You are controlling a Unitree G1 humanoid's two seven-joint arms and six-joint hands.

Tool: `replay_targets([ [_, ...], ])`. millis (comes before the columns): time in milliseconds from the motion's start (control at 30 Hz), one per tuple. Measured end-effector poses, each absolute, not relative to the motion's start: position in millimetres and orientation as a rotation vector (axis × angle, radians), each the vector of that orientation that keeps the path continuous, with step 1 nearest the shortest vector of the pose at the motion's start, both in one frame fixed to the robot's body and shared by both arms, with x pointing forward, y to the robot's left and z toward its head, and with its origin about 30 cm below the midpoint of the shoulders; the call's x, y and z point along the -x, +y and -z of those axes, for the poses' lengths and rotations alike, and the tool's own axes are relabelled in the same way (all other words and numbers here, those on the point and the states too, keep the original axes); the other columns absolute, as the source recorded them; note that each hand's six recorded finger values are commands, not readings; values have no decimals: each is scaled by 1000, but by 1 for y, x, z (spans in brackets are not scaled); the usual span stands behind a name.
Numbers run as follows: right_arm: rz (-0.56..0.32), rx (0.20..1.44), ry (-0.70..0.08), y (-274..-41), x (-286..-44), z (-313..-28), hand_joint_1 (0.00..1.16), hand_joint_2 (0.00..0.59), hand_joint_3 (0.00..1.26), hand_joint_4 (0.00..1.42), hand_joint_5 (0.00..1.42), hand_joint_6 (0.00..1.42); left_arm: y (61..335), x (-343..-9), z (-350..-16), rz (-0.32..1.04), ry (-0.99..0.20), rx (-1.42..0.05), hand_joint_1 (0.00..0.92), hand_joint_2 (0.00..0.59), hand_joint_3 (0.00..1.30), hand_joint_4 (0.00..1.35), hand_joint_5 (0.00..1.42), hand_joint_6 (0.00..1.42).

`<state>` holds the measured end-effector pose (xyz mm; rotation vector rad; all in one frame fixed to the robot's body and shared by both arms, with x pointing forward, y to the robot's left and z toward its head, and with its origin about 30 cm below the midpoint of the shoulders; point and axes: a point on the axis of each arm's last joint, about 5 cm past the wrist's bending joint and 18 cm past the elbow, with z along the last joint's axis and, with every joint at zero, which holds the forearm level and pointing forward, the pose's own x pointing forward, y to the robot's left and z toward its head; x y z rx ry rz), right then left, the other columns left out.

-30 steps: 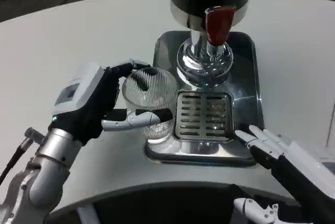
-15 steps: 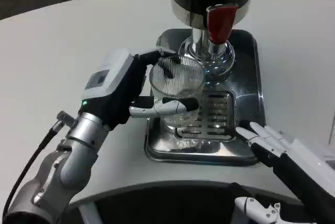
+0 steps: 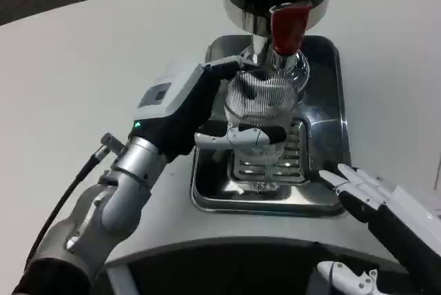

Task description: Grasp the cup under the faucet to collect the drink, then remove the cup.

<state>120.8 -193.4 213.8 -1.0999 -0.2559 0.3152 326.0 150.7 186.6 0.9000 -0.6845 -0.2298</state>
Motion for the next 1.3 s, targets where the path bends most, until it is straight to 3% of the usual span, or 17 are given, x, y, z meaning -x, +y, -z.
replay_targets([
  [167, -314, 1096, -247, -195, -120, -213, 338, 416, 96, 0, 0, 0, 144, -329, -189, 250, -695, -907, 485, 152, 1047, 1247, 1424, 1424],
  [300, -310, 1094, -243, -196, -119, -213, 338, 416, 96, 0, 0, 0, 141, -331, -192, 262, -703, -912, 466, 83, 968, 1112, 1369, 1424],
  [400, -307, 1095, -238, -197, -119, -213, 338, 416, 96, 0, 0, 0, 138, -332, -193, 274, -712, -917, 463, 62, 927, 1061, 1338, 1424],
  [500, -304, 1096, -233, -197, -118, -213, 338, 416, 97, 0, 0, 0, 137, -332, -194, 282, -718, -921, 404, 41, 788, 820, 1156, 1384],
  [600, -304, 1095, -232, -198, -118, -213, 339, 416, 101, 0, 0, 0, 137, -332, -194, 282, -718, -923, 322, 55, 708, 672, 1031, 1337],
  [733, -304, 1093, -233, -198, -118, -213, 339, 416, 103, 0, 0, 0, 139, -332, -194, 283, -716, -929, 281, 66, 696, 590, 923, 1293],
  [833, -304, 1092, -234, -197, -118, -213, 340, 416, 104, 0, 0, 0, 140, -332, -195, 280, -718, -933, 243, 64, 640, 469, 752, 1135],
  [933, -305, 1089, -237, -197, -119, -213, 340, 416, 105, 0, 0, 0, 142, -332, -195, 278, -720, -938, 202, 49, 541, 355, 558, 799],
  [1000, -306, 1086, -240, -197, -119, -214, 340, 416, 105, 0, 0, 0, 143, -332, -196, 277, -719, -942, 194, 47, 504, 308, 479, 652],
  [1167, -306, 1082, -244, -198, -119, -214, 340, 416, 109, 0, 0, 0, 144, -332, -197, 273, -727, -947, 179, 51, 413, 228, 371, 431],
  [1300, -307, 1078, -243, -199, -120, -214, 340, 416, 112, 0, 0, 0, 146, -332, -198, 272, -729, -952, 168, 53, 331, 162, 316, 356],
])
